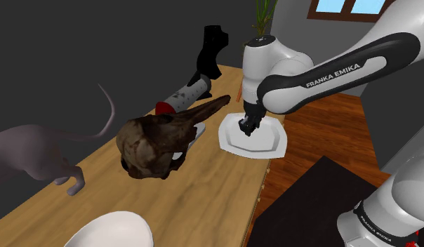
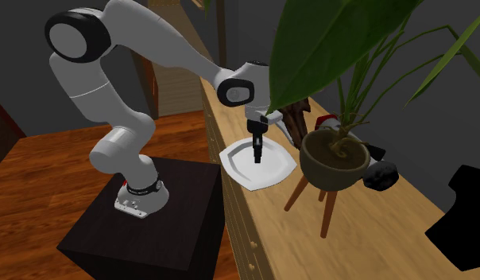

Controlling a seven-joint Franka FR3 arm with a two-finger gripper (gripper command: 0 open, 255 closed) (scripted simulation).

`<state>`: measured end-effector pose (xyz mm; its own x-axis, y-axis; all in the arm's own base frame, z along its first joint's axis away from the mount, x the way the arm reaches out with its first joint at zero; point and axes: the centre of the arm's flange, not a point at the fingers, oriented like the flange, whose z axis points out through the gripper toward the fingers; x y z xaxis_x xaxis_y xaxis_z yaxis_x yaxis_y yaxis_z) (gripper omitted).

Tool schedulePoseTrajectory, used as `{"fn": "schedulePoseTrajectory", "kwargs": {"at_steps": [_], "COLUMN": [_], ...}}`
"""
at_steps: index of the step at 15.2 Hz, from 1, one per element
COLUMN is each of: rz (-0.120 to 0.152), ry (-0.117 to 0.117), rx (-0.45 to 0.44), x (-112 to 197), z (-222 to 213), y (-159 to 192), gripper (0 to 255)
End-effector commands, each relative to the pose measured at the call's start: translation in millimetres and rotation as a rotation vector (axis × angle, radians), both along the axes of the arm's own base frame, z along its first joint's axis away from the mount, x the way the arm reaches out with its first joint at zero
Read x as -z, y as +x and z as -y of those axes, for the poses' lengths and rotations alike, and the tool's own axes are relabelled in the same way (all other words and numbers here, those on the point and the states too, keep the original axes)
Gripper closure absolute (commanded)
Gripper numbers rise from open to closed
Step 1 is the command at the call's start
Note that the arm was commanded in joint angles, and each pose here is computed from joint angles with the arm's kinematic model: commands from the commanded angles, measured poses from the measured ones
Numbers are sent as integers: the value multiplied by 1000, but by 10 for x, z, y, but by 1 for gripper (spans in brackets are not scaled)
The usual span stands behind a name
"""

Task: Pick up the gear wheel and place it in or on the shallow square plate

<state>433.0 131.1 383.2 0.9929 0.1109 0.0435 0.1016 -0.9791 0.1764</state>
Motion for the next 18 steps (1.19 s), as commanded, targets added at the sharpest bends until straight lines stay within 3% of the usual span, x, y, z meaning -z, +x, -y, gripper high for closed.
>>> {"fn": "schedulePoseTrajectory", "kwargs": {"at_steps": [1, 6, 10, 18], "rz": [0, 0, 0, 0], "ry": [0, 0, 0, 0], "rx": [0, 0, 0, 0], "x": [0, 0, -491, -491], "z": [0, 0, -86, -86], "y": [0, 0, -31, -31], "gripper": [0, 0, 0, 0]}}
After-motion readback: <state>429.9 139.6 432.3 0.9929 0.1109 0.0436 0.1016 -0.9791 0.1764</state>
